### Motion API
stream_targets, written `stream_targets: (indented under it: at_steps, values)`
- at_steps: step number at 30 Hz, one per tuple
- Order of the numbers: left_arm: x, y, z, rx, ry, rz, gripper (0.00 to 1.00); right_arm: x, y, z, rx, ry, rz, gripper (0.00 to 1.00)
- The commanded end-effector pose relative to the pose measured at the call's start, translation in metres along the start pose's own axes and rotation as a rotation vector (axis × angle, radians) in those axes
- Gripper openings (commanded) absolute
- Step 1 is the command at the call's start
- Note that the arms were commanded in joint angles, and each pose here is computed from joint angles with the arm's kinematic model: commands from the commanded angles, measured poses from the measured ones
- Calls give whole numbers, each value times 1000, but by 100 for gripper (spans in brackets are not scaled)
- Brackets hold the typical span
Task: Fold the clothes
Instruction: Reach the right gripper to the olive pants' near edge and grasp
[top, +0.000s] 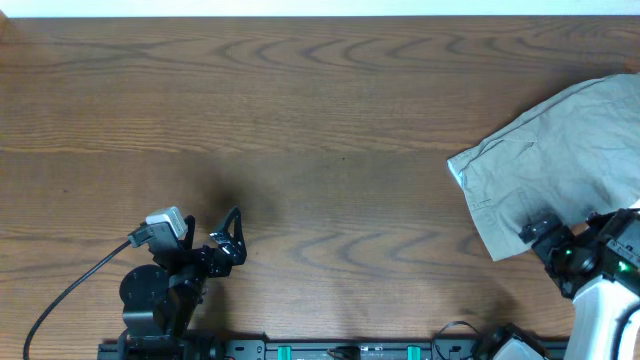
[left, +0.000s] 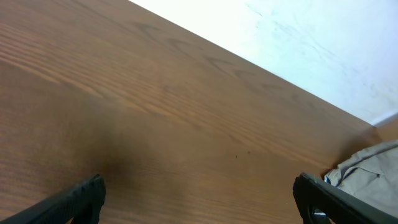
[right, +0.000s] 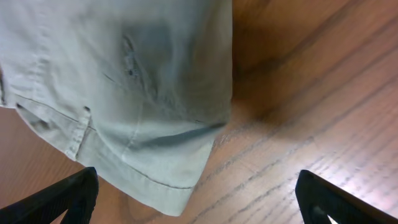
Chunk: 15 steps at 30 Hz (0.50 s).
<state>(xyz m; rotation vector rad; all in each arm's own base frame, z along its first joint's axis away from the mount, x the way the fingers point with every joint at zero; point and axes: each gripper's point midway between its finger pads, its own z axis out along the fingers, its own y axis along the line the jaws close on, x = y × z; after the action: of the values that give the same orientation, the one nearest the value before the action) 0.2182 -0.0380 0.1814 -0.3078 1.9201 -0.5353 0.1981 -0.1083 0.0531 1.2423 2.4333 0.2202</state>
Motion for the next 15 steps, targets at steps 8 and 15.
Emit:
stream_targets:
  at_steps: [8,15]
  values:
    - [1,-3,0,19,1,13,98,14,9,34,-74,146,57,99]
    - [1,-3,0,19,1,13,98,19,13,49,-80,191,87,99]
